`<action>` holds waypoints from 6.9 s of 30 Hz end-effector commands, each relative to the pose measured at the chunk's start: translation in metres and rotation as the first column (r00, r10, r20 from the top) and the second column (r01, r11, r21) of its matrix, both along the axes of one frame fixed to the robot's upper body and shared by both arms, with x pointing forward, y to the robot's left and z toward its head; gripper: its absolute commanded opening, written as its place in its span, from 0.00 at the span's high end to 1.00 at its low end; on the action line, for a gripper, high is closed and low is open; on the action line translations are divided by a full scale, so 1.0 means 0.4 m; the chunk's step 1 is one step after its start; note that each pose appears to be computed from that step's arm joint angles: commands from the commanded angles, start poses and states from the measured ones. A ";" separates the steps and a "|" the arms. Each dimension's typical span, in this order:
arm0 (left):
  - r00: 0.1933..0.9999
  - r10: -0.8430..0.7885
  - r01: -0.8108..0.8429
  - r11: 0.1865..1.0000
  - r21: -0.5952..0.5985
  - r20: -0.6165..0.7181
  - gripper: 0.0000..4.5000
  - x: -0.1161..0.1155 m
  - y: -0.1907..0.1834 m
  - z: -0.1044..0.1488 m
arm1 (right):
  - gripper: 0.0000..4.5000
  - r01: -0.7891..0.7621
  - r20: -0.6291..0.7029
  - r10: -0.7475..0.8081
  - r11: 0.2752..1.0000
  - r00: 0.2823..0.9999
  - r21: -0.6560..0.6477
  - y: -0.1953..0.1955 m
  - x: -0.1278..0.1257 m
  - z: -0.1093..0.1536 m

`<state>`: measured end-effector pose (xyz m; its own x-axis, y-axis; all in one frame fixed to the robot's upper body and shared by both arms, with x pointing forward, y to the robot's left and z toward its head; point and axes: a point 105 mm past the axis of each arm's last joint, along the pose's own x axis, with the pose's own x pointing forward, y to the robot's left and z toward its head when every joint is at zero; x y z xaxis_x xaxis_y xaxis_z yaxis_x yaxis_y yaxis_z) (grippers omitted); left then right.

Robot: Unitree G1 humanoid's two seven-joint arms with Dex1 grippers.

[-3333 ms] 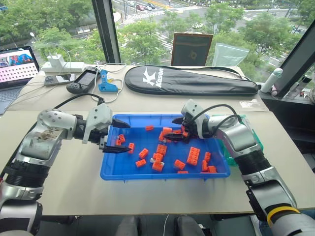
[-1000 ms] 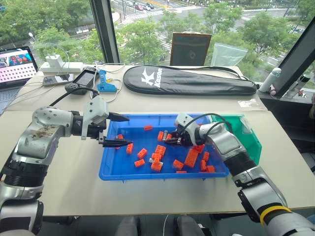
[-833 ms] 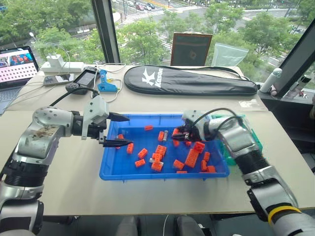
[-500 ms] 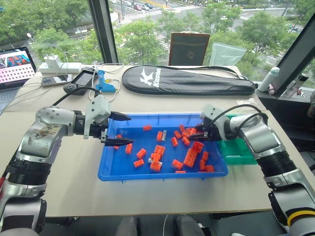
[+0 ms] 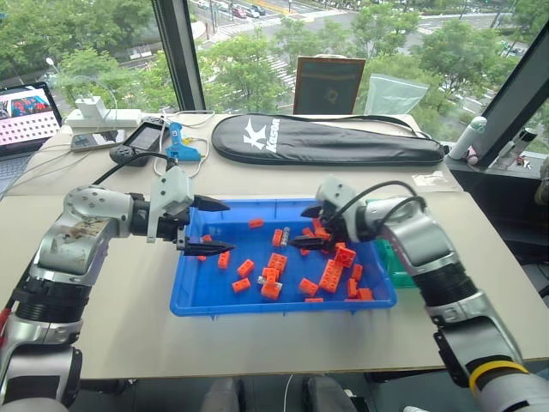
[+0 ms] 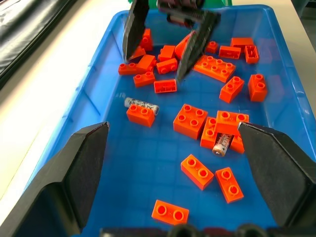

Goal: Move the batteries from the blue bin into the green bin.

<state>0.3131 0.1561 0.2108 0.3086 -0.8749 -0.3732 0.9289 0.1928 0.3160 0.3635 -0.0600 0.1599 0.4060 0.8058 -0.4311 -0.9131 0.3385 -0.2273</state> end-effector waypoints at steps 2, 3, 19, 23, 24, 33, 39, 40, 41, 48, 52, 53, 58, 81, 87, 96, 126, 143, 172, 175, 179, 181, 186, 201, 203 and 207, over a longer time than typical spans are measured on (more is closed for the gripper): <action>0.998 0.013 -0.014 1.000 0.008 0.059 0.00 -0.001 0.007 0.032 | 0.01 0.013 0.026 -0.015 0.998 1.000 0.060 0.033 0.024 0.003; 0.998 0.017 -0.018 1.000 0.009 0.060 0.00 -0.003 0.008 0.033 | 0.01 0.028 0.026 -0.029 0.997 0.999 0.066 0.038 0.035 -0.001; 0.995 0.063 -0.064 0.998 0.012 0.072 0.00 -0.012 0.024 0.036 | 0.01 0.041 0.014 -0.041 0.999 0.999 -0.008 0.037 0.087 -0.065; 0.994 0.078 -0.079 0.997 0.010 0.076 0.00 -0.010 0.029 0.037 | 0.01 0.065 0.012 -0.064 0.996 0.998 -0.053 0.019 0.095 -0.089; 0.993 0.085 -0.086 0.996 0.007 0.077 0.00 -0.009 0.029 0.038 | 0.01 0.076 0.014 -0.076 0.995 0.997 -0.069 0.010 0.099 -0.093; 0.994 0.087 -0.086 0.996 -0.009 0.073 0.00 -0.009 0.022 0.040 | 0.44 0.065 0.009 -0.065 0.996 0.998 -0.067 -0.008 0.085 -0.077; 0.996 0.062 -0.061 0.998 -0.023 0.069 0.00 -0.003 0.007 0.039 | 0.44 0.097 0.097 -0.095 0.995 0.991 -0.023 -0.079 0.064 0.064; 0.996 0.053 -0.051 0.998 -0.031 0.066 0.00 -0.003 0.001 0.039 | 0.44 0.107 0.116 -0.105 0.994 0.988 -0.016 -0.101 0.054 0.100; 0.997 0.040 -0.038 0.999 -0.039 0.063 0.00 -0.002 -0.006 0.039 | 0.44 0.130 0.140 -0.127 0.991 0.982 -0.013 -0.134 0.043 0.137; 0.998 0.005 0.000 0.997 -0.074 0.061 0.00 0.005 -0.027 0.051 | 0.44 0.311 0.220 -0.280 0.943 0.935 -0.123 -0.305 0.000 0.194; 0.998 -0.018 0.023 0.996 -0.083 0.059 0.00 0.013 -0.040 0.053 | 0.44 0.440 0.228 -0.391 0.867 0.892 -0.235 -0.448 -0.022 0.172; 0.998 -0.024 0.028 0.996 -0.085 0.058 0.00 0.015 -0.044 0.051 | 0.44 0.451 0.230 -0.397 0.848 0.889 -0.278 -0.470 -0.027 0.153; 0.997 -0.027 0.033 0.996 -0.088 0.067 0.00 0.025 -0.049 0.048 | 0.44 0.430 0.204 -0.380 0.823 0.902 -0.370 -0.492 -0.041 0.086; 0.998 -0.006 0.011 0.997 -0.075 0.068 0.00 0.008 -0.035 0.054 | 0.00 -0.139 0.033 0.147 0.974 0.989 -0.177 -0.053 -0.161 0.080; 0.999 -0.004 0.007 0.999 -0.053 0.053 0.00 -0.003 -0.022 0.055 | 0.00 -0.214 -0.010 0.215 0.966 0.977 -0.144 0.026 -0.186 0.037; 0.999 0.006 -0.004 0.999 -0.040 0.047 0.00 -0.011 -0.015 0.057 | 0.00 -0.195 -0.065 0.190 0.977 0.980 -0.085 0.090 -0.198 -0.011; 0.999 -0.004 0.006 0.999 -0.044 0.045 0.00 -0.007 -0.023 0.053 | 0.69 -0.059 0.000 0.059 0.997 0.998 -0.045 0.014 -0.124 0.074; 0.999 -0.024 0.027 0.998 -0.055 0.048 0.00 0.000 -0.036 0.045 | 0.01 -0.074 0.074 0.078 0.995 0.994 -0.065 -0.006 -0.103 0.061; 0.999 0.000 0.003 0.999 -0.053 0.050 0.00 0.000 -0.025 0.042 | 0.23 -0.119 -0.024 0.117 0.984 0.993 -0.135 0.063 -0.065 -0.050; 0.999 0.001 0.002 0.999 -0.053 0.050 0.00 0.004 -0.024 0.041 | 0.23 -0.105 -0.032 0.102 0.986 0.994 -0.126 0.062 -0.064 -0.048; 0.999 -0.001 0.004 0.998 -0.055 0.051 0.00 0.005 -0.024 0.039 | 0.23 -0.092 -0.038 0.088 0.988 0.995 -0.121 0.062 -0.062 -0.045; 0.999 -0.002 0.005 0.998 -0.055 0.052 0.00 0.006 -0.024 0.039 | 0.23 -0.092 -0.043 0.088 0.988 0.995 -0.122 0.062 -0.064 -0.045; 0.998 0.006 -0.003 0.999 -0.054 0.055 0.00 0.009 -0.020 0.035 | 0.23 -0.094 -0.041 0.090 0.989 0.995 -0.116 0.064 -0.067 -0.037; 0.998 0.022 -0.019 0.998 -0.054 0.065 0.00 0.015 -0.017 0.035 | 0.23 -0.117 -0.078 0.110 0.989 0.991 -0.085 0.072 -0.085 -0.029; 0.998 0.023 -0.019 0.998 -0.055 0.066 0.00 0.015 -0.017 0.035 | 0.23 -0.119 -0.082 0.113 0.989 0.990 -0.083 0.075 -0.088 -0.031; 0.997 0.024 -0.021 0.998 -0.054 0.068 0.00 0.015 -0.017 0.036 | 0.23 -0.118 -0.088 0.110 0.989 0.990 -0.087 0.077 -0.089 -0.039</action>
